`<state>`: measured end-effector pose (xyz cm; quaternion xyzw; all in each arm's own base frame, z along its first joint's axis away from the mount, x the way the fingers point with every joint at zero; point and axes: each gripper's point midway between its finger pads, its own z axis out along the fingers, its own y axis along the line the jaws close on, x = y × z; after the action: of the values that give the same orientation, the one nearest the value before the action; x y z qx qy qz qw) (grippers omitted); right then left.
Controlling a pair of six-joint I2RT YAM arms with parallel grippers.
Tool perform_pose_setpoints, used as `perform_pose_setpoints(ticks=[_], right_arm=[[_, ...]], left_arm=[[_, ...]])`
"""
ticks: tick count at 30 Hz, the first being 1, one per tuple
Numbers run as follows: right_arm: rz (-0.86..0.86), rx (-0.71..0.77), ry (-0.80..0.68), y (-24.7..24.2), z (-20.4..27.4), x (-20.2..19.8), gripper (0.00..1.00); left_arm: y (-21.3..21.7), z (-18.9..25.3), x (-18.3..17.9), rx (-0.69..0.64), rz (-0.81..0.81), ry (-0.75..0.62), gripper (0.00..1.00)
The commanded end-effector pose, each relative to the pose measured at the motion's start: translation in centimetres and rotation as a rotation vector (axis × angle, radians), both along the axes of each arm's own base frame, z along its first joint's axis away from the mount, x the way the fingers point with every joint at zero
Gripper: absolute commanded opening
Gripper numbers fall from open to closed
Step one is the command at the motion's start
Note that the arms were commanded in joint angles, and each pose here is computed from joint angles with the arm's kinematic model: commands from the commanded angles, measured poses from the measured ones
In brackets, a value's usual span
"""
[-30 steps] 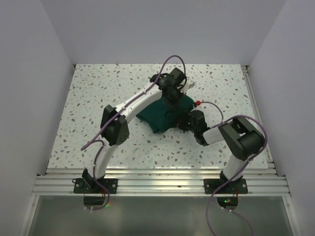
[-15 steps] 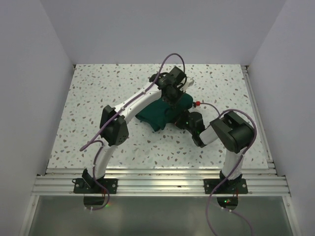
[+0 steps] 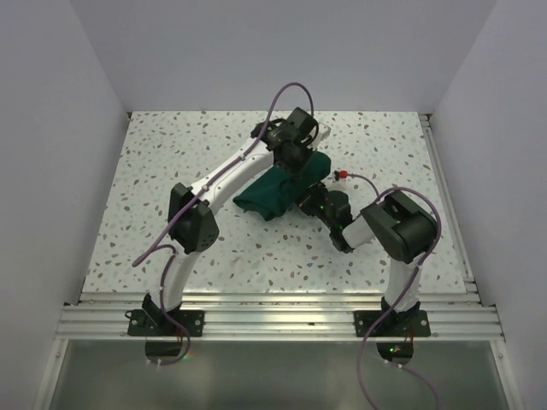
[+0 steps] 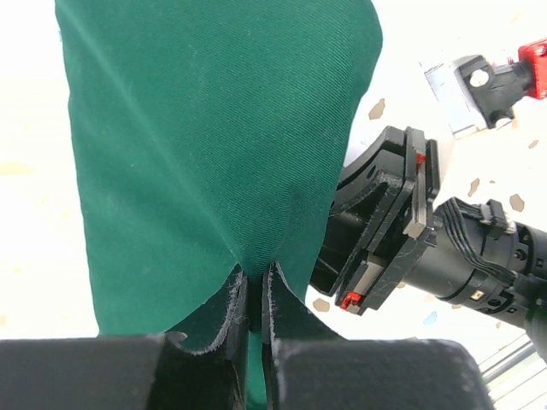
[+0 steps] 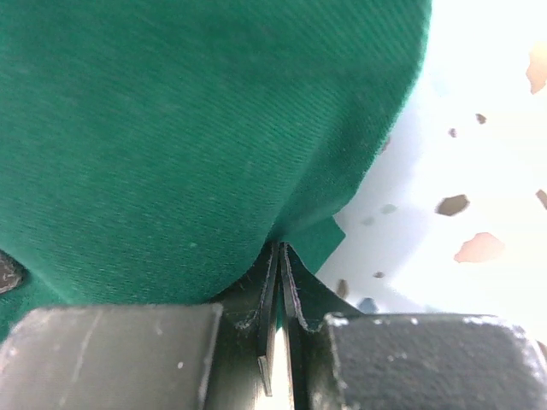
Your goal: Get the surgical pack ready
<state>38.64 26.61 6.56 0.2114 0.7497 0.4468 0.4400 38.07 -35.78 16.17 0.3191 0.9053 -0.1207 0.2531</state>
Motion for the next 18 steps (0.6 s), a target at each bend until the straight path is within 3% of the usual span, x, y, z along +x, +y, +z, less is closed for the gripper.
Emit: perform_pose_setpoints(ticks=[1,18], right_arm=[[0.019,0.178,-0.159,2.1,6.2,0.7,0.07],[-0.047,0.122,-0.009,0.3,0.0,-2.9,0.06]], left_arm=[[-3.4,7.6,-0.4,-0.224,-0.044,-0.12,0.0],[-4.3,4.4,-1.3,-0.239,-0.064,-0.067,0.0]])
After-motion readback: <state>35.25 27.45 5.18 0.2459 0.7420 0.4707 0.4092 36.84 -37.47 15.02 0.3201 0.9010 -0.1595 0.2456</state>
